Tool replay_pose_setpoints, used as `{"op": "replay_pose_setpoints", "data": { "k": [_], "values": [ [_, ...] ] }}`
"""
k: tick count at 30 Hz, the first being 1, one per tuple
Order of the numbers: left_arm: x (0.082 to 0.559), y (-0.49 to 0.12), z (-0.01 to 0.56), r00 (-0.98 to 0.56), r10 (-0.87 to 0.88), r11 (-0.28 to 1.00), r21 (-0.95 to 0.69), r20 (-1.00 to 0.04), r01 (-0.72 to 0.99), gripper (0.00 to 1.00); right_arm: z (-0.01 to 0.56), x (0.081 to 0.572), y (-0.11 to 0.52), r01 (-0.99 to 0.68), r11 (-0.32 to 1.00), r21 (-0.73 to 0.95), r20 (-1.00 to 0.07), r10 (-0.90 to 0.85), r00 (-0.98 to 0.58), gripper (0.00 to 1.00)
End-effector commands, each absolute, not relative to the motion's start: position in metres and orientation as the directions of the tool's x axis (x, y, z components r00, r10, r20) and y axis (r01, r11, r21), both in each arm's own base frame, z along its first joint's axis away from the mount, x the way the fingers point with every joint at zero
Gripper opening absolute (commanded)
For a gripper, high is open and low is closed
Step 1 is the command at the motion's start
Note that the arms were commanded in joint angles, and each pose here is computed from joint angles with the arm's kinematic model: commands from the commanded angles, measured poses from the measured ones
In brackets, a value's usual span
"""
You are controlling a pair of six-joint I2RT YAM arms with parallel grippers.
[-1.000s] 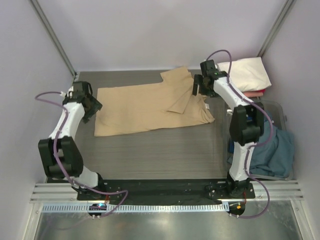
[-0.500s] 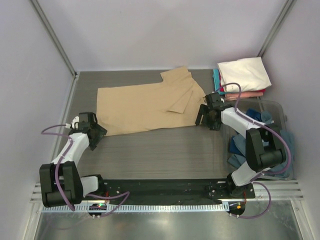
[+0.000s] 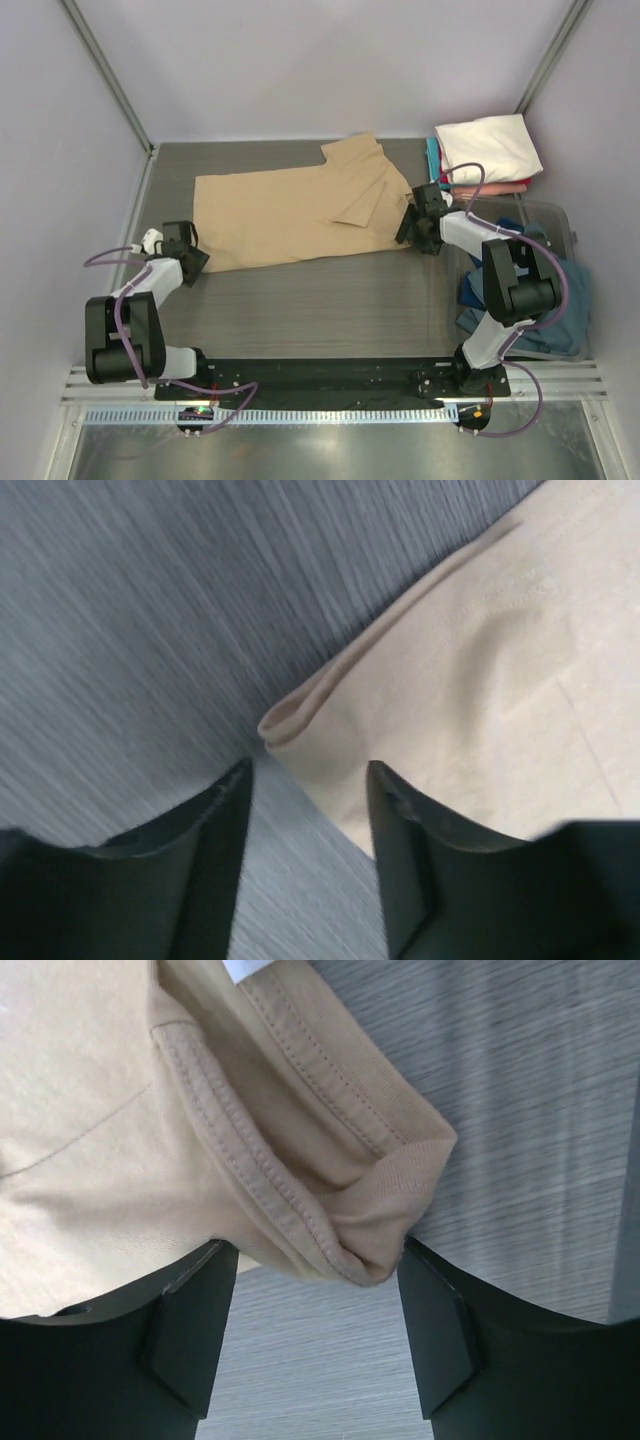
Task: Fold and stack the t-shirts
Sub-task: Fold the tshirt
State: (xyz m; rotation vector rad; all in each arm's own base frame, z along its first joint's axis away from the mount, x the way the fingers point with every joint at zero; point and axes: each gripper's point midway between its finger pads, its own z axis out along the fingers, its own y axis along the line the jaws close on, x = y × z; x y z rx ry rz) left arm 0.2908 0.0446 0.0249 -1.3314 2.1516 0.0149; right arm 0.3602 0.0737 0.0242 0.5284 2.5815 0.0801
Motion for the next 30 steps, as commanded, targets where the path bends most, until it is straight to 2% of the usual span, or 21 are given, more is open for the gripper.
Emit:
{"op": "replay_pose_setpoints", "data": {
  "k": [1,2,4,5,7,9,10,11,13,14,15,17,20,30],
  "values": [
    [0.314,0.051,0.019,-0.260,-0.821,0.464,-0.327,-0.509,-0.823,0.49,0.021,0.369,0.056,0.411,0.902,0.133,-0.497,0.420,-0.760,0.70],
    [0.315,0.052,0.013,-0.269,-0.822,0.462,-0.311,-0.502,-0.831,0.35,0.018,0.368,0.056,0.410,0.902,0.132,-0.489,0.419,-0.765,0.65],
    [0.322,0.054,0.016,-0.266,-0.821,0.460,-0.309,-0.506,-0.832,0.22,0.017,0.369,0.056,0.411,0.901,0.135,-0.489,0.422,-0.764,0.61],
    [0.322,0.057,0.017,-0.263,-0.815,0.458,-0.295,-0.516,-0.839,0.10,0.017,0.369,0.056,0.411,0.901,0.135,-0.489,0.422,-0.764,0.58],
    [0.318,0.061,0.021,-0.262,-0.812,0.448,-0.269,-0.521,-0.853,0.00,0.019,0.372,0.057,0.409,0.900,0.149,-0.496,0.426,-0.757,0.53],
    [0.308,0.081,0.030,-0.200,-0.833,0.381,-0.273,-0.515,-0.883,0.00,0.025,0.379,0.060,0.401,0.901,0.167,-0.507,0.427,-0.749,0.34],
    [0.308,0.081,0.030,-0.200,-0.834,0.381,-0.273,-0.515,-0.883,0.00,0.025,0.379,0.060,0.399,0.902,0.167,-0.507,0.426,-0.750,0.34],
    [0.303,0.090,0.031,-0.173,-0.843,0.351,-0.277,-0.509,-0.895,0.00,0.025,0.379,0.061,0.397,0.902,0.171,-0.505,0.426,-0.750,0.25],
    [0.298,0.097,0.036,-0.148,-0.853,0.325,-0.287,-0.501,-0.901,0.00,0.027,0.380,0.066,0.376,0.906,0.194,-0.497,0.421,-0.759,0.16],
    [0.296,0.100,0.038,-0.136,-0.856,0.314,-0.291,-0.500,-0.904,0.00,0.030,0.380,0.069,0.366,0.907,0.208,-0.494,0.420,-0.761,0.07],
    [0.292,0.106,0.041,-0.119,-0.860,0.293,-0.288,-0.497,-0.912,0.00,0.030,0.377,0.071,0.359,0.907,0.219,-0.487,0.420,-0.766,0.05],
    [0.289,0.115,0.051,-0.074,-0.867,0.258,-0.316,-0.494,-0.913,0.00,0.038,0.373,0.079,0.340,0.903,0.264,-0.478,0.428,-0.767,0.01],
    [0.282,0.123,0.064,-0.032,-0.877,0.223,-0.348,-0.479,-0.911,0.00,0.039,0.360,0.085,0.335,0.895,0.295,-0.453,0.439,-0.776,0.01],
    [0.237,0.107,0.078,-0.062,-0.894,0.218,-0.310,-0.444,-0.925,0.00,0.041,0.292,0.100,0.314,0.883,0.348,-0.390,0.441,-0.809,0.04]
  ]
}}
